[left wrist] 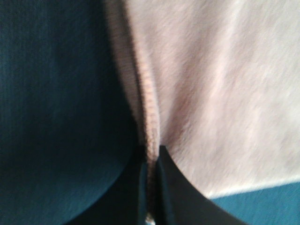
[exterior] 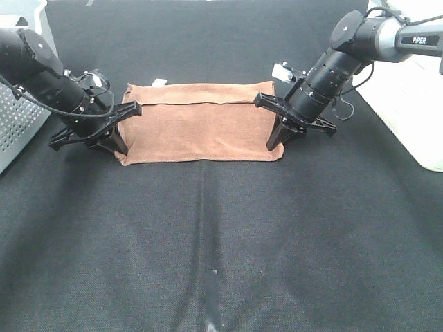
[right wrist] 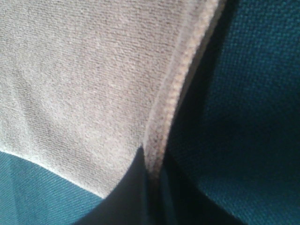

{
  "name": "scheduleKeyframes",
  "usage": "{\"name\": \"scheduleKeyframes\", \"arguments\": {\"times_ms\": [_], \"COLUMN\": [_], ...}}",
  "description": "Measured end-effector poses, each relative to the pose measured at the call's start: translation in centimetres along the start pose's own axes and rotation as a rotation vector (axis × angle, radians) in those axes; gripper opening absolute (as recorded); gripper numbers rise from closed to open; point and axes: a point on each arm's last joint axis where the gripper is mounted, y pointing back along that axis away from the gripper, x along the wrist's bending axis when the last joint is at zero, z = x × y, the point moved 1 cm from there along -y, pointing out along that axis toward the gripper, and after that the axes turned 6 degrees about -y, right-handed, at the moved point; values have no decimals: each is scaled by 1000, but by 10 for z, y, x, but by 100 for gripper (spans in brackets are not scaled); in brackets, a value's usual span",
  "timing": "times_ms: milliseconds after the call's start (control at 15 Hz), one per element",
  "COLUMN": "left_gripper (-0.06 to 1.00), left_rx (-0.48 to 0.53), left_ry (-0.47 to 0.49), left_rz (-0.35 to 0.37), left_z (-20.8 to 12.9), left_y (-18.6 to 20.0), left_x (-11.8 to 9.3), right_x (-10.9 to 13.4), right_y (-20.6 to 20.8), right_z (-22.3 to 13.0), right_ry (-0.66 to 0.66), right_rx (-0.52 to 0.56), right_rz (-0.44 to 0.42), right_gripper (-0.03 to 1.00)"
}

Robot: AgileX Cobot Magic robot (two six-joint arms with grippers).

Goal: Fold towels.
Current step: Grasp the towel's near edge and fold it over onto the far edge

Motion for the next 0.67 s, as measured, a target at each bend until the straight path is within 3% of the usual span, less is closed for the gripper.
{"name": "scheduleKeyframes", "arguments": {"times_ms": [467, 667], "left_gripper": [1, 1], "left_rx": [72, 152], "left_ry": [-134, -146], "left_rz": [35, 60], "left_z": [-8, -44], "left_y": [38, 39], "left_x": [-11, -5], "right_x": [-1, -3], "right_y": [15, 21], "right_z": [-36, -71], "right_ry": [-24, -37], "right_rx": [34, 43], "right_rz": [-38, -26], "right_gripper": [0, 0]}}
